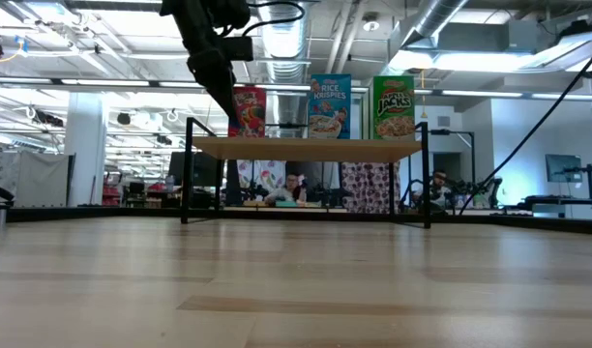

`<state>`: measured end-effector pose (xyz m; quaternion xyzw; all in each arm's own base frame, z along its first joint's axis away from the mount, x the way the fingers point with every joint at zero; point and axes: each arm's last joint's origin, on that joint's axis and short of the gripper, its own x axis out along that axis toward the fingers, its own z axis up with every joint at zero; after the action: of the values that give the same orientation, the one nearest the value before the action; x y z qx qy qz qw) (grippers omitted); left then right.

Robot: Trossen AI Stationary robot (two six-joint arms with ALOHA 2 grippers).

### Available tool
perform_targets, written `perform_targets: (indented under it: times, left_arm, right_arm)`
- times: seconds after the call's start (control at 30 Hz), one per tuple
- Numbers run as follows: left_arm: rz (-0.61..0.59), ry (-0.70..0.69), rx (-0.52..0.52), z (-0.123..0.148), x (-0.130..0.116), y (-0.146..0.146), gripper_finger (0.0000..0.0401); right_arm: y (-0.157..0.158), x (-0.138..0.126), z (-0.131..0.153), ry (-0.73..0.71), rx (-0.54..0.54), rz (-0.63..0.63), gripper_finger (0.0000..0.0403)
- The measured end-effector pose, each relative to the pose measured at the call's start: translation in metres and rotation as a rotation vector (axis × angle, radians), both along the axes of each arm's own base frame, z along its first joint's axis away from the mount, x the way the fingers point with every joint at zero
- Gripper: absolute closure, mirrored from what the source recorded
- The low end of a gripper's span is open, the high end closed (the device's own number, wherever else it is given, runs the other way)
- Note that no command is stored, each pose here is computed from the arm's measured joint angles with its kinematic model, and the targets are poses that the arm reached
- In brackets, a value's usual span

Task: Stack cereal on shelf
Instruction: Put the top red cereal box on the shelf

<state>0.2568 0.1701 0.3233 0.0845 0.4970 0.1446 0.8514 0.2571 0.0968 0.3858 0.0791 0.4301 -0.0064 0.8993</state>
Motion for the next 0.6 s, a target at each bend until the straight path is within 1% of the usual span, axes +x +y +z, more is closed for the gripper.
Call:
perform_targets:
  times: [0.47,0.6]
  left_arm:
    - [0.027,-0.05,0.042,0.0038,-0.0002,0.0092,0.0167]
    - [0.008,-0.052,0.059,0.0045,0.0005,0.0097,0.0167]
  right_arm:
    - [0.0,0.0,0.0,0.0,0.0,0.0,0.0126]
    - [0.0,0.0,0.0,0.0,0.0,0.0,0.0126]
